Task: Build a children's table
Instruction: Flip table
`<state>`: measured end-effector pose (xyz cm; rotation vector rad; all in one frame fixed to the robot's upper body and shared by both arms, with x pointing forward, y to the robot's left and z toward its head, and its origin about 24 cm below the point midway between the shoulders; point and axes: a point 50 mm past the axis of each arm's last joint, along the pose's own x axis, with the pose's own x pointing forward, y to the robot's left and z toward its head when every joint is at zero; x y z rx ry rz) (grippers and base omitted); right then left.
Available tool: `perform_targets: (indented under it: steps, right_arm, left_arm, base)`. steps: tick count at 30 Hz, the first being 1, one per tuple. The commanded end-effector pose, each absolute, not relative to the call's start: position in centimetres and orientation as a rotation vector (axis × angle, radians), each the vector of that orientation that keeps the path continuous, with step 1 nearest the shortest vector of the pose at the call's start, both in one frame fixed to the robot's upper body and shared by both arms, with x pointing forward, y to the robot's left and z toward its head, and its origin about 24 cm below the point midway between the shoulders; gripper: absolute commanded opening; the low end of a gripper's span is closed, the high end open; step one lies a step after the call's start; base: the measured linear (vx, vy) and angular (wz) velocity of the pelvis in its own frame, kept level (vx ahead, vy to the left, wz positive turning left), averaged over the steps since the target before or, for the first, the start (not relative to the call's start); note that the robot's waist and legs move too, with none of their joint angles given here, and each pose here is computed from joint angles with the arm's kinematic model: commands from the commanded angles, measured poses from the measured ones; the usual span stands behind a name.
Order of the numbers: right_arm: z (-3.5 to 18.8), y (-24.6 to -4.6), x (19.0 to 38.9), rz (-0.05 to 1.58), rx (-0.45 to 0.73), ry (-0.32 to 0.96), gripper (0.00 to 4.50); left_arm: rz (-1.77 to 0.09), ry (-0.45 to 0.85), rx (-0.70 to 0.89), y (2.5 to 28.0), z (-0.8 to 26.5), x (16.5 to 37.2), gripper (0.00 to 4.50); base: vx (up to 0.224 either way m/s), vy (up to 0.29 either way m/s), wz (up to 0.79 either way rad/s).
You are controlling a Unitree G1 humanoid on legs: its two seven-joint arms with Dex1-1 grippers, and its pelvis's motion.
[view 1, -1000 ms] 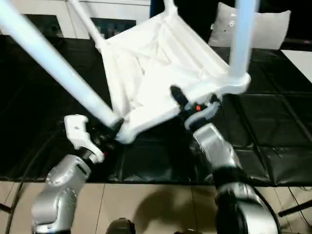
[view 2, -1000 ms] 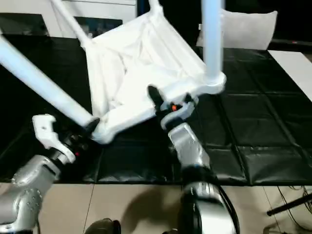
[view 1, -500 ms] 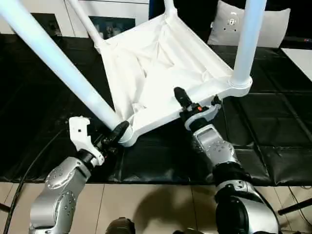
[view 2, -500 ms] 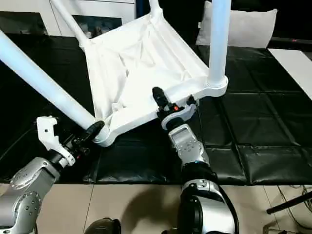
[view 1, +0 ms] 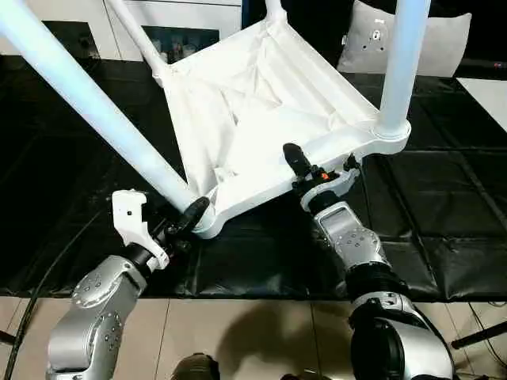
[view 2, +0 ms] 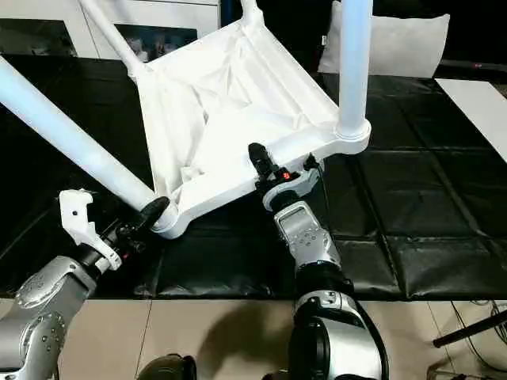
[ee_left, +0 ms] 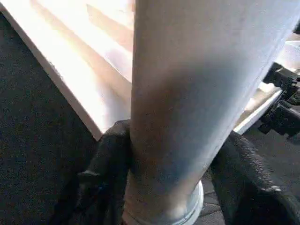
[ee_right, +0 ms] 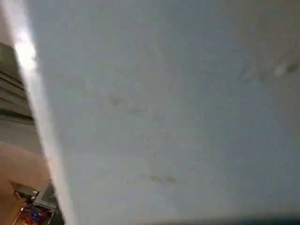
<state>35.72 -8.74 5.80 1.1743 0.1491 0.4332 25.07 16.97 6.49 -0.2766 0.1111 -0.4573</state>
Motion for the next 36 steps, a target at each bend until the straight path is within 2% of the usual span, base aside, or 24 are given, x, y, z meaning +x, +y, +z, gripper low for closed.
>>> perform_targets:
  steps: [1, 3, 7, 8, 9, 10, 13, 19, 20, 23, 27, 28, 30, 35, 36]
  right_arm:
    - [8.7, -7.5, 36.6, 0.528, 1.131, 0.076, 1.95]
    - [8.8, -8.0, 36.8, 0.498, 1.126, 0.059, 1.95]
    - [9.2, -9.3, 37.2, 0.426, 1.092, 0.009, 1.94]
    - [9.2, -9.5, 37.2, 0.417, 1.085, 0.002, 1.94]
    - [9.4, -10.1, 37.4, 0.392, 1.075, -0.015, 1.94]
    - [9.8, -11.3, 37.6, 0.346, 1.036, -0.049, 1.94]
    - [10.1, -12.3, 37.7, 0.31, 0.986, -0.078, 1.94]
    - [11.2, -16.4, 37.4, 0.189, 0.817, -0.168, 1.94]
    - [11.5, -16.9, 37.3, 0.182, 0.79, -0.177, 1.94]
    - [11.8, -17.5, 37.1, 0.173, 0.743, -0.189, 1.94]
    - [12.3, -18.7, 36.0, 0.148, 0.559, -0.174, 1.95]
    - [12.3, -18.7, 35.9, 0.147, 0.552, -0.173, 1.95]
    - [12.1, -19.2, 35.0, 0.133, 0.471, -0.151, 1.95]
    - [12.1, -19.3, 33.7, 0.144, 0.355, -0.112, 1.95]
    - [12.3, -19.5, 33.2, 0.132, 0.322, -0.097, 1.95]
  left_arm:
    - [-0.518, 0.155, -0.318, 15.7, 5.8, 25.0, 3.02]
    - [-0.529, 0.154, -0.303, 15.8, 5.9, 24.9, 3.19]
    - [-0.521, 0.149, -0.289, 16.4, 5.9, 24.6, 3.19]
    - [-0.518, 0.148, -0.288, 16.5, 5.9, 24.6, 3.41]
    - [-0.519, 0.15, -0.278, 16.8, 5.9, 24.5, 3.41]
    - [-0.527, 0.16, -0.26, 17.2, 5.9, 24.1, 3.66]
    - [-0.532, 0.163, -0.237, 17.6, 5.9, 23.8, 3.66]
    - [-0.55, 0.152, -0.129, 18.7, 6.5, 22.9, 3.83]
    - [-0.558, 0.158, -0.118, 18.7, 6.5, 22.8, 4.0]
    - [-0.57, 0.167, -0.093, 18.8, 6.5, 22.6, 4.12]
    - [-0.591, 0.151, -0.046, 18.6, 6.7, 22.4, 4.31]
    - [-0.593, 0.149, -0.043, 18.6, 6.8, 22.4, 4.37]
    - [-0.618, 0.128, -0.005, 18.2, 7.3, 22.5, 4.5]
    - [-0.644, 0.09, 0.041, 17.9, 8.4, 22.8, 4.5]
    - [-0.64, 0.056, 0.082, 17.9, 9.5, 23.2, 4.5]
  base:
    - [0.0, 0.0, 0.0]
    - [0.0, 0.0, 0.0]
    - [0.0, 0.0, 0.0]
    - [0.0, 0.0, 0.0]
    - [0.0, 0.0, 0.0]
    - [0.0, 0.0, 0.0]
    - [0.0, 0.0, 0.0]
    - [0.0, 0.0, 0.0]
    - [0.0, 0.0, 0.0]
    - [0.0, 0.0, 0.0]
    - [0.0, 0.0, 0.0]
    - [0.0, 0.0, 0.0]
    - [0.0, 0.0, 0.0]
    - [0.0, 0.0, 0.0]
    - [0.0, 0.0, 0.0]
